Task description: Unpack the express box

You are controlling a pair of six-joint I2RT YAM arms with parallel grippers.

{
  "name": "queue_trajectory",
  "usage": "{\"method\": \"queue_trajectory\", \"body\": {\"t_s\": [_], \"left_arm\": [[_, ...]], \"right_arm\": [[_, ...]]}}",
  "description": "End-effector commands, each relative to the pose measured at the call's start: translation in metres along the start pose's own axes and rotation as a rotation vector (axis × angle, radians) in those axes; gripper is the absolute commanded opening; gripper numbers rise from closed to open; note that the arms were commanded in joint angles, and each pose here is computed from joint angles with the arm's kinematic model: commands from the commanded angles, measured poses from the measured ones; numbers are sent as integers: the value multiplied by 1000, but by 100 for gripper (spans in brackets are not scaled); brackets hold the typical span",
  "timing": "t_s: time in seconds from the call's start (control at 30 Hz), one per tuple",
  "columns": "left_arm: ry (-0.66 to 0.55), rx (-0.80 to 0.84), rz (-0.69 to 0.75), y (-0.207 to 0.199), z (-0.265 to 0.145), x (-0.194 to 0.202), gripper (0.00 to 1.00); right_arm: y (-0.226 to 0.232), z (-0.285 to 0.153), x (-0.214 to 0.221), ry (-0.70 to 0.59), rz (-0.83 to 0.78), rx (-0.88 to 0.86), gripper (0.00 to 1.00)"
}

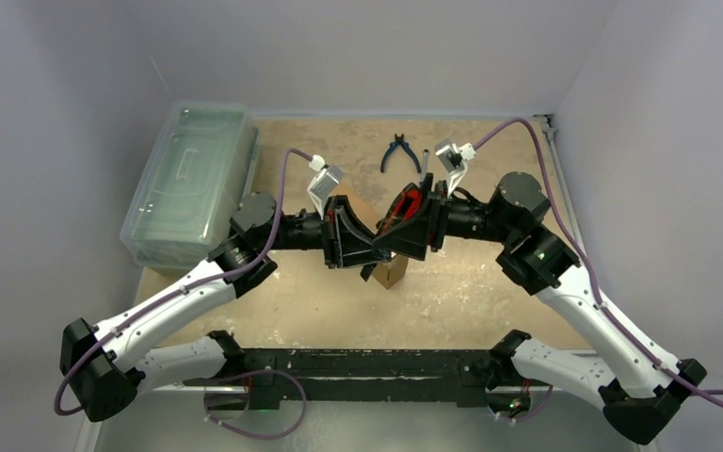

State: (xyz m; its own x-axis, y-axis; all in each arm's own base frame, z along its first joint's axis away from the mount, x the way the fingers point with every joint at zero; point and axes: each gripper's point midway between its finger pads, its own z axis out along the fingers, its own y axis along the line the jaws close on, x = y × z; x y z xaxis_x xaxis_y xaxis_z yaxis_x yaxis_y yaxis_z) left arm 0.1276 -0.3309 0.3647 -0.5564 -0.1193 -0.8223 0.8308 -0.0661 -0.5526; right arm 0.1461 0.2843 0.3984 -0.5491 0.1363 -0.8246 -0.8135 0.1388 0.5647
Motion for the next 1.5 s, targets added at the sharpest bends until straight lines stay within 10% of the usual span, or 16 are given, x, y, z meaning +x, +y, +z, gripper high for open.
{"method": "queue_trajectory", "body": {"t_s": [0.0,0.17,0.3,0.53,0.63,1.0,1.47], "left_arm": [[19,122,42,-21,-1,0,0],[49,147,11,-19,0,9,0],[59,144,5,-17,0,12,0],[104,-170,59,30,-6,3,40],[76,-534,56,86,-35,-19,74],[-73,-1199,-17,229,-133,-83,79],[48,-1091,-204,322,-134,-47,83]], "right_arm": [[22,-3,-8,-19,-38,-98,59],[21,-1,-8,-51,-11,-116,44],[15,-1,-11,-93,17,-85,0],[-68,-35,-24,-230,51,472,0],[-114,-78,-14,-217,38,816,0],[-157,-115,58,-101,245,1085,0],[-187,-81,83,-154,384,1023,0]]}}
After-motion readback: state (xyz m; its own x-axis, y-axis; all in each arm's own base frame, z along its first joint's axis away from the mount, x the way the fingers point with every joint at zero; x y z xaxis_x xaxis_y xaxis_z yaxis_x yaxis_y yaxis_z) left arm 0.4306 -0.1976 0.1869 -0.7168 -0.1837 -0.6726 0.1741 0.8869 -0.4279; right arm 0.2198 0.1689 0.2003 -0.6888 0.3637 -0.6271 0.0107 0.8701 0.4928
